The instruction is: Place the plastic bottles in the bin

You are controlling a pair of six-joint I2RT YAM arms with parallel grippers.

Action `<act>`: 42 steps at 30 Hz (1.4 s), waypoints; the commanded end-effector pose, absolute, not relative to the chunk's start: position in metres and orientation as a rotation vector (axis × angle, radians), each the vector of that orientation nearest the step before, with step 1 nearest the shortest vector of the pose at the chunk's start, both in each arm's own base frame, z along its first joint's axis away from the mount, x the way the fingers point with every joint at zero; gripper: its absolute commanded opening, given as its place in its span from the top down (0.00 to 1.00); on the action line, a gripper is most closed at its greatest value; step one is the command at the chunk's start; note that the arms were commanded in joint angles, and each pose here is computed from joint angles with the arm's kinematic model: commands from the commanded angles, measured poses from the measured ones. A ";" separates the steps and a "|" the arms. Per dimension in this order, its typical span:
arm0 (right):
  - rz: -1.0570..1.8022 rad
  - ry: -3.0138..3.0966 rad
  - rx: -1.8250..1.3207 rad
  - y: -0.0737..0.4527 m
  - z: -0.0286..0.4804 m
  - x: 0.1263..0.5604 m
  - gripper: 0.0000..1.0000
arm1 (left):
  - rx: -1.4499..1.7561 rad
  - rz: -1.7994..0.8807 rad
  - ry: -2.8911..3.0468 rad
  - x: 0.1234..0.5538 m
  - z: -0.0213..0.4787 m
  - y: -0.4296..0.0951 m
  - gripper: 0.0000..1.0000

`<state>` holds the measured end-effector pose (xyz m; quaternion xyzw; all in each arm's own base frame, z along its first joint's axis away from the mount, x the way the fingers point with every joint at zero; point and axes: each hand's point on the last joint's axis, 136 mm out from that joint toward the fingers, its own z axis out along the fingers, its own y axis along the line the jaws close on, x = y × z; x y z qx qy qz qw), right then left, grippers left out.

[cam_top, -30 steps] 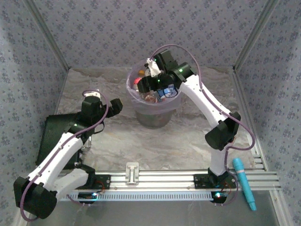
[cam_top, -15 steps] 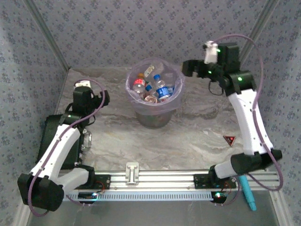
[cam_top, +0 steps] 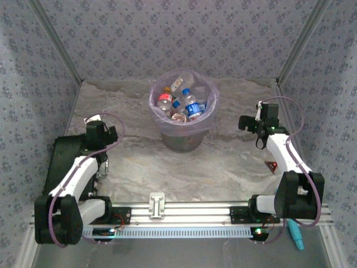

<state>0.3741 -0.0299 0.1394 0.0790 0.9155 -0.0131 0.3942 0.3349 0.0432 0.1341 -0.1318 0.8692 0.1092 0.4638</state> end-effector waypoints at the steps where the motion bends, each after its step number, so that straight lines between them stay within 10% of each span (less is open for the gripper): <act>1: -0.129 2.129 0.187 -0.041 0.149 0.401 0.00 | -0.270 0.276 2.016 0.358 0.145 0.044 0.00; 42: -0.113 1.982 0.055 -0.023 0.084 0.390 0.00 | -0.120 0.103 1.951 0.396 0.090 0.022 0.00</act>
